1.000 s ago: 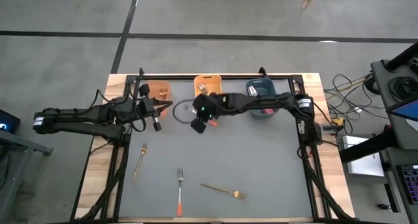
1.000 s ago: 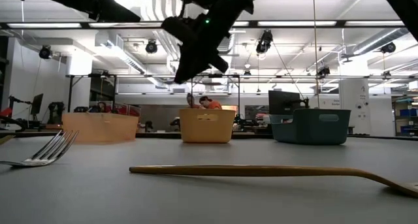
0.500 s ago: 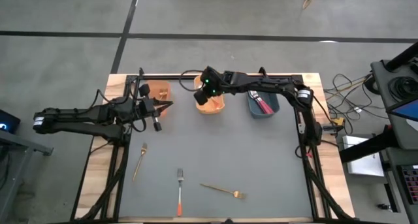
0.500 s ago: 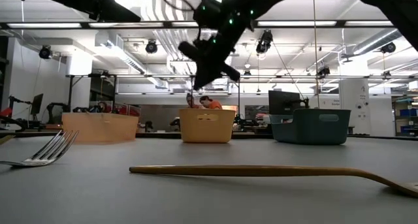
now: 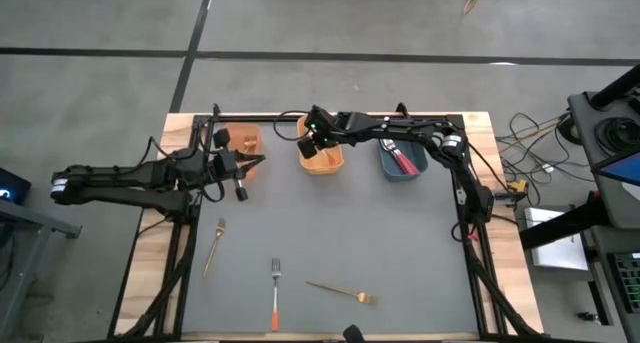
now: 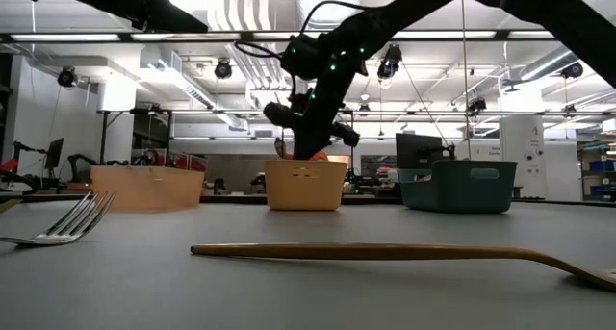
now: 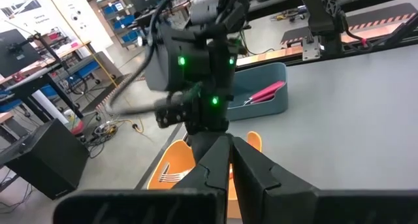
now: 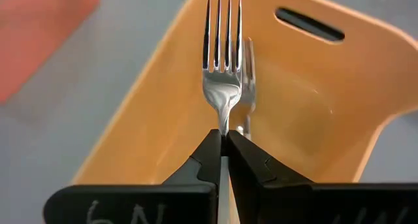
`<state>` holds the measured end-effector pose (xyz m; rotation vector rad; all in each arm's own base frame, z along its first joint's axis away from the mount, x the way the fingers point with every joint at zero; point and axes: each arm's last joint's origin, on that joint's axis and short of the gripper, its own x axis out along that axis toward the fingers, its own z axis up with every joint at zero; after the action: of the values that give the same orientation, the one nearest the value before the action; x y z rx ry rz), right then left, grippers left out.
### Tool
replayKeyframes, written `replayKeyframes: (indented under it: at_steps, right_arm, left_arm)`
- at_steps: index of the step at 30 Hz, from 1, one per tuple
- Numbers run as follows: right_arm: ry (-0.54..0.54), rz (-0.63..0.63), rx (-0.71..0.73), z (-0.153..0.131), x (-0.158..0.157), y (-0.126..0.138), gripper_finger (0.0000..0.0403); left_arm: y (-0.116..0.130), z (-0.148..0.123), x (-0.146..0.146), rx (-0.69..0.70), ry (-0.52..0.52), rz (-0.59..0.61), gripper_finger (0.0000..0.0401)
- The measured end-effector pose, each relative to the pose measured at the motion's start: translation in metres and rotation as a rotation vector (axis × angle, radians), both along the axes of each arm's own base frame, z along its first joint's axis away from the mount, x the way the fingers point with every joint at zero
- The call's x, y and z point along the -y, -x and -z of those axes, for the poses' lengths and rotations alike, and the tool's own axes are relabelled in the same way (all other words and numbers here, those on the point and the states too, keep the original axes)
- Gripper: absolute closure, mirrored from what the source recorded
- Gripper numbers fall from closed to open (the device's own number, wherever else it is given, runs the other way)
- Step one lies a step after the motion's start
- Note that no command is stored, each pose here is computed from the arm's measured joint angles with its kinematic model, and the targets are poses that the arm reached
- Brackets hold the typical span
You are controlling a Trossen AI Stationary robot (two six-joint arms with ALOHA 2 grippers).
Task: Sort silverware by color (type)
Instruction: Put the orange fork into the yellow bin
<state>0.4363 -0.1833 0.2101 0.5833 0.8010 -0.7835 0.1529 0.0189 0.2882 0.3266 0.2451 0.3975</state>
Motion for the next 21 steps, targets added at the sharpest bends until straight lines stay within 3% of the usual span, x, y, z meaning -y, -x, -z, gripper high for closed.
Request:
replayKeyframes:
  at_steps: [21]
  right_arm:
    - [-0.029,0.037,-0.079,0.039,0.003,-0.006,0.0391]
  left_arm:
    - [0.0,0.0,0.0,0.0,0.0,0.0,0.0401]
